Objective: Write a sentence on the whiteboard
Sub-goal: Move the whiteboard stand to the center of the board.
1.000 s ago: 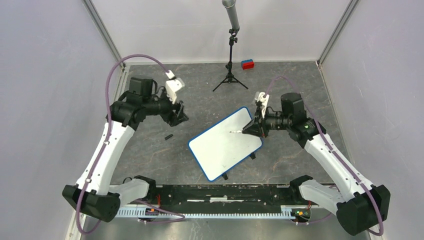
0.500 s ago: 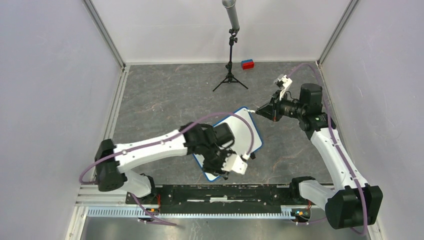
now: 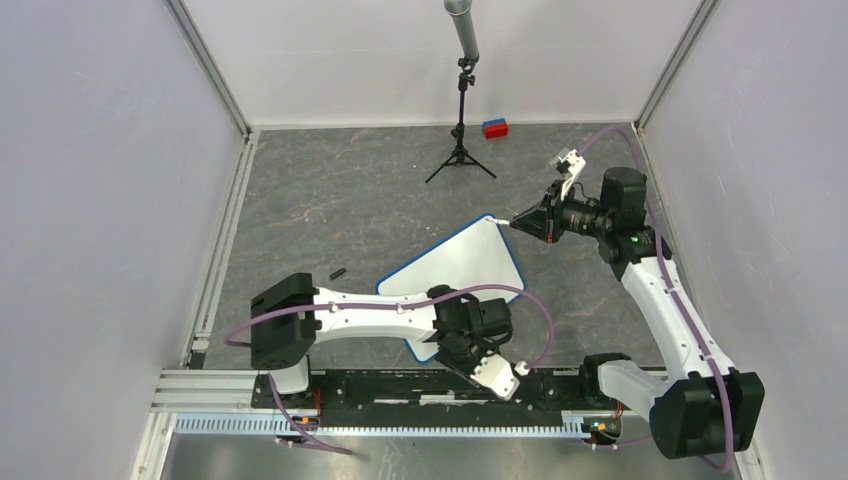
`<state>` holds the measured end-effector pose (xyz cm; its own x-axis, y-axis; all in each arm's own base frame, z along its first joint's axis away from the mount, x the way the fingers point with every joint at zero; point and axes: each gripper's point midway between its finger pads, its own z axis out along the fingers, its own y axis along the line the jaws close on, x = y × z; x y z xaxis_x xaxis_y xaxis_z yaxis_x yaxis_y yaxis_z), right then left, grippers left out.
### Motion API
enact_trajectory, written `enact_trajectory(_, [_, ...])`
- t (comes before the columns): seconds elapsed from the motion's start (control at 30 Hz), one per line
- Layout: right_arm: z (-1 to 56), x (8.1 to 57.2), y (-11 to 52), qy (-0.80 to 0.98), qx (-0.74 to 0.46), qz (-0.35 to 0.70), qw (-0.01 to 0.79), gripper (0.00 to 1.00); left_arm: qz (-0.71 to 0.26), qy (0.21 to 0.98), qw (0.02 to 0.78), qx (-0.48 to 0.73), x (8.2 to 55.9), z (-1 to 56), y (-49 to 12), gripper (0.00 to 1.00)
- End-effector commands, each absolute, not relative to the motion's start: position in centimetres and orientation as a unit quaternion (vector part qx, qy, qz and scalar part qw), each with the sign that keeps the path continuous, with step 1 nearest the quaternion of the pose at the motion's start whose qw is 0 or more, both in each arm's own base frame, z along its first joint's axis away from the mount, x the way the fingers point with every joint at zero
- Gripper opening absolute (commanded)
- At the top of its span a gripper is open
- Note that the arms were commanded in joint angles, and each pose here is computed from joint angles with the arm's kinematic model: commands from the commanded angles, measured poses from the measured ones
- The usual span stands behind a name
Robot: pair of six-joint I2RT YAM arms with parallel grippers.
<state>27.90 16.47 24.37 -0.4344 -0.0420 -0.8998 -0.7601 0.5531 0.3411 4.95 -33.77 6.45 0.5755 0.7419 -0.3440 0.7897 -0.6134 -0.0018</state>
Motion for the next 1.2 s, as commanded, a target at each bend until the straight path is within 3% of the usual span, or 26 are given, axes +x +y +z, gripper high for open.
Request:
enact_trajectory(0.0, [25.4, 27.5, 16.7, 0.734, -0.279, 0.397, 0.475, 0.0, -0.122, 0.391, 0.108, 0.906, 6.7, 5.0, -34.7, 0.38])
enact_trajectory(0.27, [25.2, 27.4, 16.8, 0.734, -0.28, 0.403, 0.47, 0.0, -0.078, 0.376, 0.091, 0.919, 7.8, 2.3, -32.5, 0.32])
enact_trajectory(0.53, [25.0, 27.3, 16.8, 0.735, -0.28, 0.404, 0.468, 0.0, -0.054, 0.36, 0.078, 0.928, 8.6, 1.9, -30.0, 0.19])
enact_trajectory(0.83, [25.0, 27.2, 16.9, 0.734, -0.28, 0.407, 0.466, 0.0, -0.046, 0.342, 0.05, 0.937, 9.2, 3.0, -28.0, 0.17])
enact_trajectory(1.0, [24.9, 27.1, 16.8, 0.734, -0.282, 0.405, 0.466, 0.0, -0.03, 0.333, 0.045, 0.941, 10.0, 3.4, -27.3, 0.2])
enact_trajectory(1.17, [25.0, 27.2, 16.7, 0.735, -0.292, 0.396, 0.467, 0.0, -0.078, 0.392, 0.072, 0.914, 9.3, 6.9, -28.7, 0.49])
